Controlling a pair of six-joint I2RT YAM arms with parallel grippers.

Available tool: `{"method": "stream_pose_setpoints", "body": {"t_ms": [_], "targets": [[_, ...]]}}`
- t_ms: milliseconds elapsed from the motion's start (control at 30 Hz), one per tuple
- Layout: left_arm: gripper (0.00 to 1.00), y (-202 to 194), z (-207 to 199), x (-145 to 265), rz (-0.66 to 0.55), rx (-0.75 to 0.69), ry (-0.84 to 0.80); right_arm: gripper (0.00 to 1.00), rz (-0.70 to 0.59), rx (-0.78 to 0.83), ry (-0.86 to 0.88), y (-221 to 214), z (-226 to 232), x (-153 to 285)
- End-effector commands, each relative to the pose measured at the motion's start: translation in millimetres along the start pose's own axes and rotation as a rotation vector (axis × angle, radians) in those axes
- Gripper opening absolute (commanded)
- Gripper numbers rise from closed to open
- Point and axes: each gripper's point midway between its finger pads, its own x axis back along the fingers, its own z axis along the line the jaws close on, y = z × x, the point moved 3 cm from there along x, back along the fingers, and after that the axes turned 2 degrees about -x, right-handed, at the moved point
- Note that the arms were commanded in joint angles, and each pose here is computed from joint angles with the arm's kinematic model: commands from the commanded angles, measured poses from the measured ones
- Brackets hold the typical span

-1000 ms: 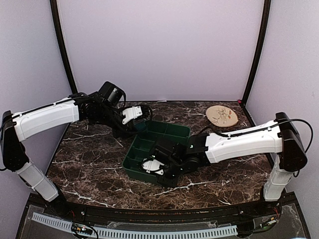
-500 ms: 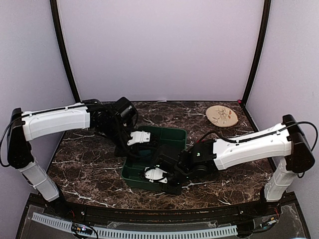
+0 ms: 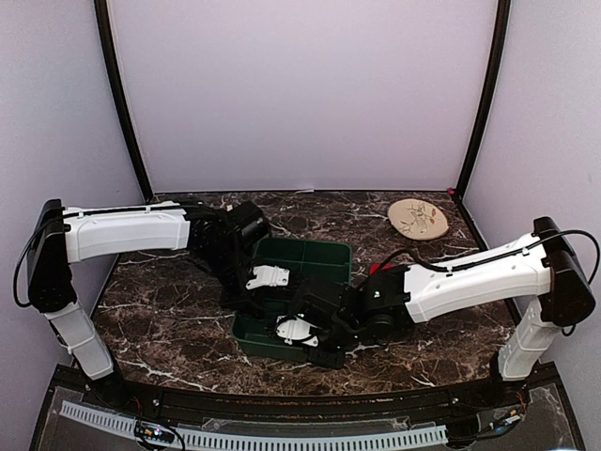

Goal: Roll the socks
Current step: Place the sock in the storage box.

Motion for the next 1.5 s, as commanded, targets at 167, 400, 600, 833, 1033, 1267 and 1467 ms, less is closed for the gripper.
{"method": "stream_pose_setpoints", "body": {"t_ms": [167, 400, 600, 833, 1033, 1267, 1467], "targets": [[0.00, 1, 13, -10, 0.037, 0.008, 0.027, 0.16, -0.075, -0.015, -0.003, 10, 2, 11], [0.00, 11, 23, -3, 0.021, 0.001, 0.077, 0.16, -0.079, -0.021, 0.004, 9, 4, 11], [0.00, 7, 25, -11, 0.036, 0.008, 0.065, 0.16, -0.081, -0.020, -0.001, 9, 3, 12], [0.00, 2, 26, -24, 0.045, 0.019, 0.054, 0.16, -0.084, -0.019, 0.000, 10, 3, 13], [0.04, -6, 27, -38, 0.068, 0.039, 0.041, 0.16, -0.082, -0.018, 0.000, 9, 3, 13], [0.16, -18, 23, -53, 0.107, 0.064, 0.014, 0.16, -0.047, -0.014, 0.002, -4, 5, 7], [0.25, -22, 26, -58, 0.119, 0.098, 0.025, 0.16, -0.042, -0.008, 0.000, -6, 5, 5]]}}
